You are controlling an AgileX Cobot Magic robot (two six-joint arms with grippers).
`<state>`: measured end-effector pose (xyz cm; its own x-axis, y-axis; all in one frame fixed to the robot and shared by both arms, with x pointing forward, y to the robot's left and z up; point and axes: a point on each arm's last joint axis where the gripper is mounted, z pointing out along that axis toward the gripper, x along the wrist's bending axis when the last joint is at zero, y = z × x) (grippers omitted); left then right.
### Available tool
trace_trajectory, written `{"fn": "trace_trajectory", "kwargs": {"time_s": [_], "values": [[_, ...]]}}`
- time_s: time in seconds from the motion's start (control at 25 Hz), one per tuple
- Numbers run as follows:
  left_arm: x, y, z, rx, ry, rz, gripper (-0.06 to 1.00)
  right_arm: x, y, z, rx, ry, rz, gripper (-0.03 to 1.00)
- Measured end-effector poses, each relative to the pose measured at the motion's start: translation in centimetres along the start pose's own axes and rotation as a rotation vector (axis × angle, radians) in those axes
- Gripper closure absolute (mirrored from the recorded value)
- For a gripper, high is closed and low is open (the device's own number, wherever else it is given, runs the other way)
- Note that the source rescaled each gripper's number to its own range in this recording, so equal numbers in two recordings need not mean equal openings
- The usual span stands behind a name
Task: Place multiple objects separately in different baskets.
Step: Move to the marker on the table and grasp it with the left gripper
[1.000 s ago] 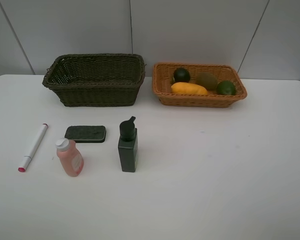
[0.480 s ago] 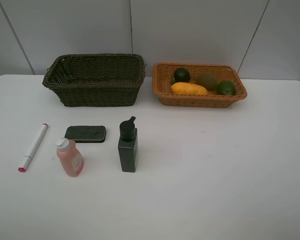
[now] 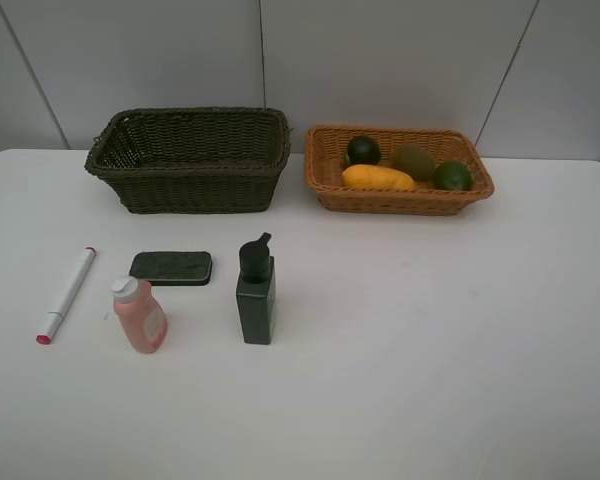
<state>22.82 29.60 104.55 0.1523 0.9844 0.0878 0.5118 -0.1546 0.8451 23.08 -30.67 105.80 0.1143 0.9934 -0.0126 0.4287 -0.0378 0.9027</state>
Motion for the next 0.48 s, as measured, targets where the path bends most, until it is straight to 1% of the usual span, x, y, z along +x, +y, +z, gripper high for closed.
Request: {"fn": "trace_trajectory", "kwargs": {"time_s": [0.48], "values": [[0.00,0.00,0.00,0.000,0.000,0.000,-0.06,0.00,0.00,0.00,0.000,0.000,0.001,-0.03]]}}
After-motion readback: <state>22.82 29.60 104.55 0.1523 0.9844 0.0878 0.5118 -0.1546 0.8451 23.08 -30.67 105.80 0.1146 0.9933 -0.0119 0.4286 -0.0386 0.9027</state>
